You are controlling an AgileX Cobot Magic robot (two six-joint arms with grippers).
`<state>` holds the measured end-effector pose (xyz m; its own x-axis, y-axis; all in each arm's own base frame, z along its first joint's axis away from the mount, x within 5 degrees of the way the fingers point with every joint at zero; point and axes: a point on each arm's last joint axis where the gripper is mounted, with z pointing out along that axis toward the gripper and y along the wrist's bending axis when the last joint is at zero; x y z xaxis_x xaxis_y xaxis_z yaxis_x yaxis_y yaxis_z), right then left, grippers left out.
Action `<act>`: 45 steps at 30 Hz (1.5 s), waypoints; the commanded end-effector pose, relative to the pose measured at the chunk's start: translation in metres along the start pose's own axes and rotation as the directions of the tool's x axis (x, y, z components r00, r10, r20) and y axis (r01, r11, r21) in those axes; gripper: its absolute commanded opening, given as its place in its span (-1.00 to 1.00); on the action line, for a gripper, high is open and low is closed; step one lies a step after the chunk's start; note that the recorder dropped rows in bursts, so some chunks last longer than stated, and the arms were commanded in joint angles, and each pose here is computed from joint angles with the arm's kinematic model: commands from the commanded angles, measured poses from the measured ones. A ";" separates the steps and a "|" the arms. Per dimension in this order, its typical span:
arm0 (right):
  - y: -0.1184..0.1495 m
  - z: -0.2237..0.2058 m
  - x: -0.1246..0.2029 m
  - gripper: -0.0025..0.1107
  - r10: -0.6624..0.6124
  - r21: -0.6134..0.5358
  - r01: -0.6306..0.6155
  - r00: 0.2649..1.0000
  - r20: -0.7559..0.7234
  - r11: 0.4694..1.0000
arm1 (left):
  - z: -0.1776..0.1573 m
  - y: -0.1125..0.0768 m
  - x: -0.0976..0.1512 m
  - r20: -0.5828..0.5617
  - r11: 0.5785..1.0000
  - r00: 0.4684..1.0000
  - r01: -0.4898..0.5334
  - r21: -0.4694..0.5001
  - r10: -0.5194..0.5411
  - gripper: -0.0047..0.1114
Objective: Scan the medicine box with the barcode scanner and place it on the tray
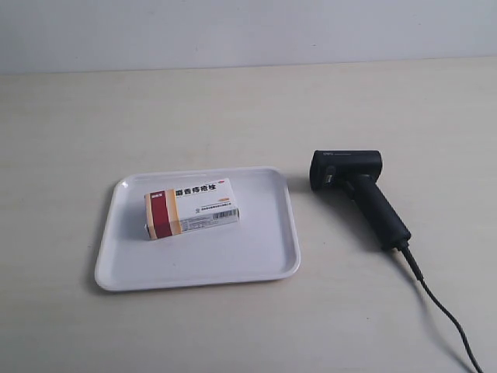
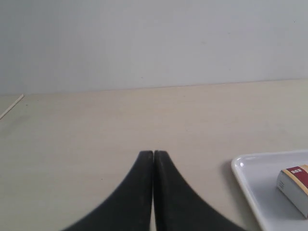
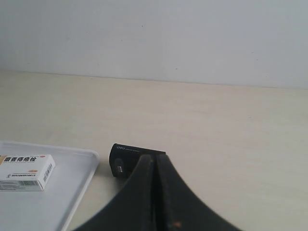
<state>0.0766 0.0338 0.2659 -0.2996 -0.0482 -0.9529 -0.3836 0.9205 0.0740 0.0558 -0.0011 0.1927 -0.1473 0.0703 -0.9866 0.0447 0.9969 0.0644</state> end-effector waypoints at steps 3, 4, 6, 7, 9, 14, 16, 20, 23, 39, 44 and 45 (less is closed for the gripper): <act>0.000 0.000 0.001 -0.95 -0.007 -0.002 0.007 1.000 0.000 1.000 | 0.000 0.000 0.001 0.002 1.000 1.000 0.007 -0.001 -0.007 -0.87; 0.000 0.000 0.001 -0.95 -0.007 -0.002 0.007 1.000 0.000 1.000 | 0.000 0.000 0.001 0.002 1.000 1.000 0.007 -0.001 -0.007 -0.87; 0.000 0.000 0.001 -0.95 -0.007 -0.002 0.007 1.000 0.000 1.000 | 0.000 0.000 0.001 0.002 1.000 1.000 0.007 -0.001 -0.007 -0.87; 0.000 0.000 0.001 -0.95 -0.007 -0.002 0.007 1.000 0.000 1.000 | 0.000 0.000 0.001 0.002 1.000 1.000 0.007 -0.001 -0.007 -0.87; 0.000 0.000 0.001 -0.95 -0.007 -0.002 0.007 1.000 0.000 1.000 | 0.000 0.000 0.001 0.002 1.000 1.000 0.007 -0.001 -0.007 -0.87; 0.000 -0.001 -0.001 -0.95 -0.008 -0.006 0.009 1.000 0.022 1.000 | 0.000 0.000 0.001 0.002 1.000 1.000 0.007 -0.001 -0.007 -0.87; 0.000 0.000 0.004 -0.95 -0.027 -0.006 0.028 0.998 0.048 1.000 | 0.000 0.000 0.001 0.002 1.000 1.000 0.007 -0.001 -0.007 -0.87; 0.000 0.002 0.033 -0.95 -0.004 -0.037 0.008 0.994 0.107 0.999 | 0.000 0.000 0.001 0.002 1.000 1.000 0.007 -0.001 -0.007 -0.87; -0.002 0.003 0.058 -0.95 0.027 -0.053 -0.021 0.992 0.120 0.998 | 0.000 0.000 0.001 0.002 1.000 1.000 0.007 -0.001 -0.007 -0.87; -0.002 -0.006 0.074 -0.95 0.162 -0.108 -0.144 0.969 0.186 0.984 | 0.000 0.000 0.001 0.002 1.000 1.000 0.007 -0.001 -0.007 -0.87; -0.008 -0.006 0.073 -0.95 0.168 0.001 -0.172 0.962 0.217 0.985 | 0.000 0.000 0.001 0.002 1.000 1.000 0.007 -0.001 -0.007 -0.87; -0.011 -0.006 0.073 -0.95 0.155 0.042 -0.169 0.962 0.226 0.985 | 0.000 0.000 0.001 0.002 1.000 1.000 0.007 -0.001 -0.007 -0.87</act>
<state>0.0519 0.0223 0.1985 -0.1754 0.1900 -0.9660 -0.3615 0.9002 0.2427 0.0558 -0.0011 0.1925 -0.1494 0.0704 -0.9863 0.0446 0.9969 0.0644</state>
